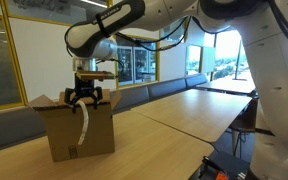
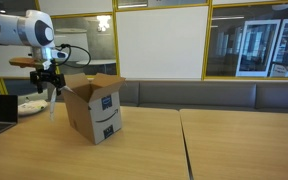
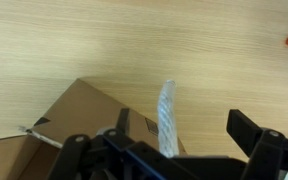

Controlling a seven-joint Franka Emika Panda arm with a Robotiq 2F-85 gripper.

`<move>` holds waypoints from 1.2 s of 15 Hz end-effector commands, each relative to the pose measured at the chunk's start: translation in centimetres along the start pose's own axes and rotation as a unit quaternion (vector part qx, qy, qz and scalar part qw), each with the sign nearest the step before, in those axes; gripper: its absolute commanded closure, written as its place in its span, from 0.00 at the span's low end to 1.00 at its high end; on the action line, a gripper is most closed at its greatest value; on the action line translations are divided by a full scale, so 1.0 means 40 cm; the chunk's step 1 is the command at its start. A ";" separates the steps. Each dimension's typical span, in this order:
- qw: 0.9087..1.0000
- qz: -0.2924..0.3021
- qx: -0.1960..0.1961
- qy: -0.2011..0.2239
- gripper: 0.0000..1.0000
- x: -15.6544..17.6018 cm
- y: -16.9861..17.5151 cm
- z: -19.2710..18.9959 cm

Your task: Put the objects on the table into the box.

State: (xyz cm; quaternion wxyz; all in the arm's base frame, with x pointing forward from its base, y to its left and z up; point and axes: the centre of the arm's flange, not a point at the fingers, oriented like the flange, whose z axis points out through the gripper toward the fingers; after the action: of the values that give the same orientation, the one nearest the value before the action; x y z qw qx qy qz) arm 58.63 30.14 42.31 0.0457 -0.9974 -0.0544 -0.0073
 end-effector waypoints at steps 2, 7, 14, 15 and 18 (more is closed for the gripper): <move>1.000 0.020 0.012 0.007 0.00 0.019 -0.002 0.055; 0.998 0.036 0.019 0.038 0.00 0.040 0.002 0.087; 0.998 0.039 0.011 0.050 0.53 0.035 -0.003 0.081; 0.998 0.038 0.010 0.051 0.60 0.032 -0.005 0.077; 0.998 0.036 0.006 0.054 0.82 0.023 -0.010 0.066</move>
State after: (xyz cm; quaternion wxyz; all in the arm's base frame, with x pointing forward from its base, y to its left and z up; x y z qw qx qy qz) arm 60.41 30.89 38.55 0.0599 -0.9972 -0.0218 -0.0390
